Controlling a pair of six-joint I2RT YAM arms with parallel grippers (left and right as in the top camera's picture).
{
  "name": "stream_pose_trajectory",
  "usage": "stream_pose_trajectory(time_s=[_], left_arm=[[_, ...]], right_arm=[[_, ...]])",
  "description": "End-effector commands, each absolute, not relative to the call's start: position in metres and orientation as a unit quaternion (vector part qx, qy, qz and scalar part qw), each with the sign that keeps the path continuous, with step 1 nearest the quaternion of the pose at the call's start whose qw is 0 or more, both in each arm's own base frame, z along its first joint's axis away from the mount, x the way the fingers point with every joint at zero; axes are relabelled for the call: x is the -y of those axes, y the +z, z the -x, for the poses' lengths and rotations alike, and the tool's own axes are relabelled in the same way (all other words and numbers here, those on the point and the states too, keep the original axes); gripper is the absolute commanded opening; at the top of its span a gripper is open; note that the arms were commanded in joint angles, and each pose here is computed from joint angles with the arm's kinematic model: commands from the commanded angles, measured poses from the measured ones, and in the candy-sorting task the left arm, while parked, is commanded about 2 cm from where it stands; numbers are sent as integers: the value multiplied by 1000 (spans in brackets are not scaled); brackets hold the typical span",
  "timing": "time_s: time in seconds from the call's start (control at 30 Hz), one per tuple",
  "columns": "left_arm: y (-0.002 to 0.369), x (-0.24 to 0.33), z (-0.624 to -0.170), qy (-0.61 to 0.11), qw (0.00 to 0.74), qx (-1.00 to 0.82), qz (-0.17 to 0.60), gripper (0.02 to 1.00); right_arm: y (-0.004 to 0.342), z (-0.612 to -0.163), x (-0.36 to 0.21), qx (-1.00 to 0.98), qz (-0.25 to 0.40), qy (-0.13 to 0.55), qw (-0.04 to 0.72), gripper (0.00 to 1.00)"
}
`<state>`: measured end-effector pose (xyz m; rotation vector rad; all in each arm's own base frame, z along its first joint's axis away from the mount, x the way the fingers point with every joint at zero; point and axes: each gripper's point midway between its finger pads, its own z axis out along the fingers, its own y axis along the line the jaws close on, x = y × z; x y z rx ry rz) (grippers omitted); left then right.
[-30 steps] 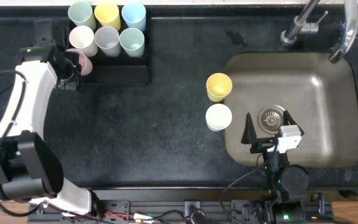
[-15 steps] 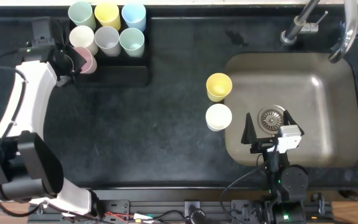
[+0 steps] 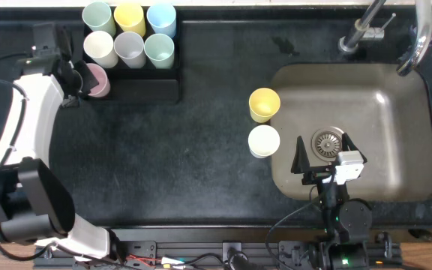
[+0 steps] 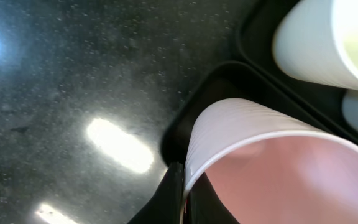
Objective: Store Cups
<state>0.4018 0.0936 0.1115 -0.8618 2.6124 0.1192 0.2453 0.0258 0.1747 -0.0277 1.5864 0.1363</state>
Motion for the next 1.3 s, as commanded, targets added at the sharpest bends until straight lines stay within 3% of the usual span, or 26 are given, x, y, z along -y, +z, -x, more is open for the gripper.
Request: stream_pose_trajectory(time_s=[0.03,0.4,0.57,0.67,0.83,1.03,1.17,1.3], left_arm=[[97,-98,-401,53,175,-940,289,36],[86,-96,-402,53,163,-951,259,51],[87,-96,-404,54,166,-952,250,281],[93,-97,-407,55,179,-950,251,351],[138,-99,-397,52,219,-940,257,509],[222,-83,-379,17,318,-916,245,684],[266,-47,-376,-22,379,-903,202,774],[279,11,-379,-62,397,-904,146,849]], right_arm=[[172,-245,-27,-711,16,62,700,998],[172,-245,-27,-711,16,62,700,996],[172,-245,-27,-711,16,62,700,996],[172,-245,-27,-711,16,62,700,996],[172,-245,-27,-711,16,62,700,998],[172,-245,-27,-711,16,62,700,998],[172,-245,-27,-711,16,62,700,996],[172,-245,-27,-711,16,62,700,998]])
